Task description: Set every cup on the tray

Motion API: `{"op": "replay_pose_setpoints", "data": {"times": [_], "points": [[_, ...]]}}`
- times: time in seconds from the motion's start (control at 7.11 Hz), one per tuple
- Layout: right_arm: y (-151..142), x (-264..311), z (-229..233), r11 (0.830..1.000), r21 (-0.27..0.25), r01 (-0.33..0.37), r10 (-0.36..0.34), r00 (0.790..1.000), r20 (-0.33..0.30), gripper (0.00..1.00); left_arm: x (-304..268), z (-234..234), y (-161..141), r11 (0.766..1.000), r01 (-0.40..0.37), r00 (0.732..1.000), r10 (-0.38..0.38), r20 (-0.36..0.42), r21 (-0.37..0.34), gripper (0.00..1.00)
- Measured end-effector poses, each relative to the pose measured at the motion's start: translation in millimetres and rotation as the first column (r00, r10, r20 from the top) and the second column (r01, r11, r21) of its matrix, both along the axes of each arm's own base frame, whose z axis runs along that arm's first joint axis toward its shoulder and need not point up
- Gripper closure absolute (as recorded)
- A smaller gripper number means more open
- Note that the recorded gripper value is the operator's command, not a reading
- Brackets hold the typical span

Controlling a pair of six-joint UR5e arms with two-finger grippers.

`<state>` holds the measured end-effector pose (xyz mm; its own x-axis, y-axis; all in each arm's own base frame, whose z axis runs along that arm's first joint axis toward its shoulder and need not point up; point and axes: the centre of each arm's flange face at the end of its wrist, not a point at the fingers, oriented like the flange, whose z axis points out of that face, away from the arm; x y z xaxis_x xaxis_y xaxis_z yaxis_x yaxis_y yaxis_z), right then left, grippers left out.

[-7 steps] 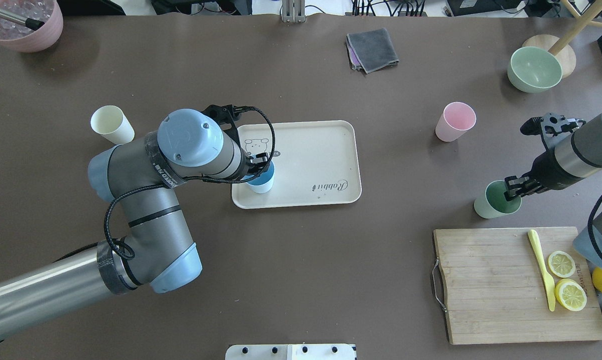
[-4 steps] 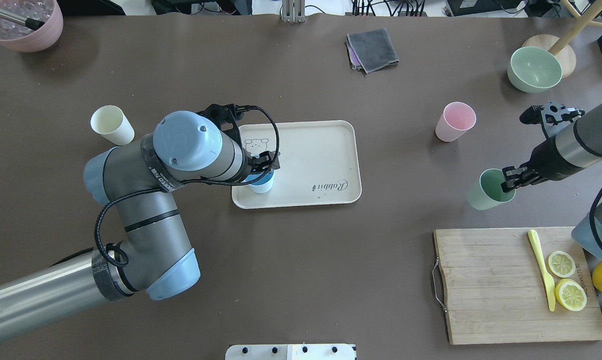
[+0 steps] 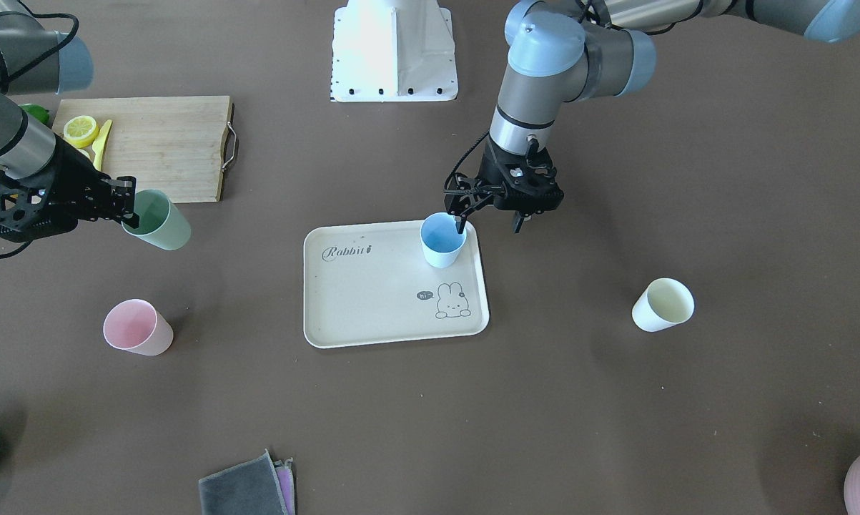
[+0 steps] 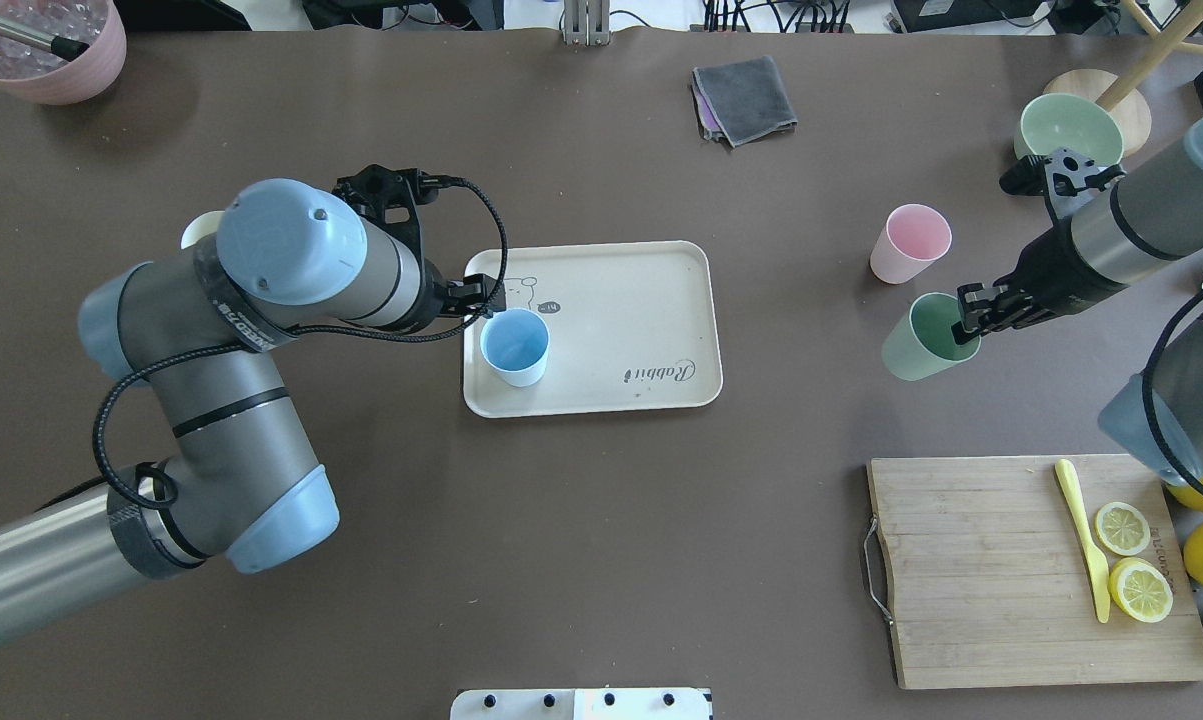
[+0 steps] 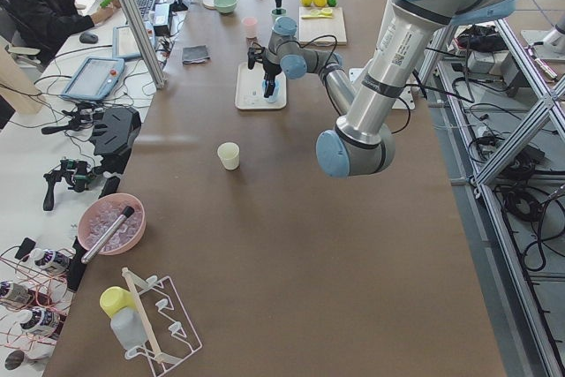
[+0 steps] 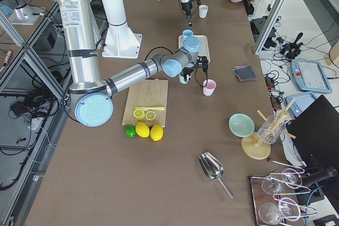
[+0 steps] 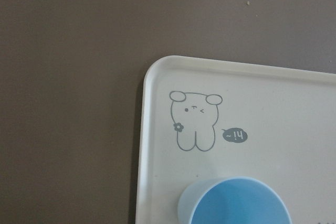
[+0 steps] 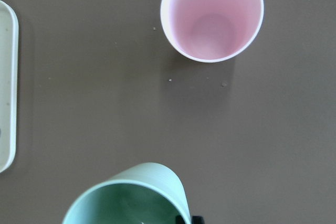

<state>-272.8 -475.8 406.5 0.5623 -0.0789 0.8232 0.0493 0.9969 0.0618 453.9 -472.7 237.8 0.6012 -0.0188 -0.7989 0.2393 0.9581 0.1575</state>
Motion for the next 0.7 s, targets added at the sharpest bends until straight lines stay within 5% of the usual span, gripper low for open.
{"op": "replay_pose_setpoints", "data": {"times": [0.42, 0.7], "points": [[-8, -42, -74, 0.998, -0.042, -0.043, 0.046, 0.997, 0.068, 1.00, -119, 66, -86, 0.994, -0.092, 0.989, 0.083, 0.125, 0.064, 0.02], [-14, -72, -124, 0.998, -0.049, -0.045, 0.048, 0.997, 0.057, 1.00, -174, 121, -136, 0.989, -0.119, 0.972, 0.098, 0.213, 0.088, 0.02]]}}
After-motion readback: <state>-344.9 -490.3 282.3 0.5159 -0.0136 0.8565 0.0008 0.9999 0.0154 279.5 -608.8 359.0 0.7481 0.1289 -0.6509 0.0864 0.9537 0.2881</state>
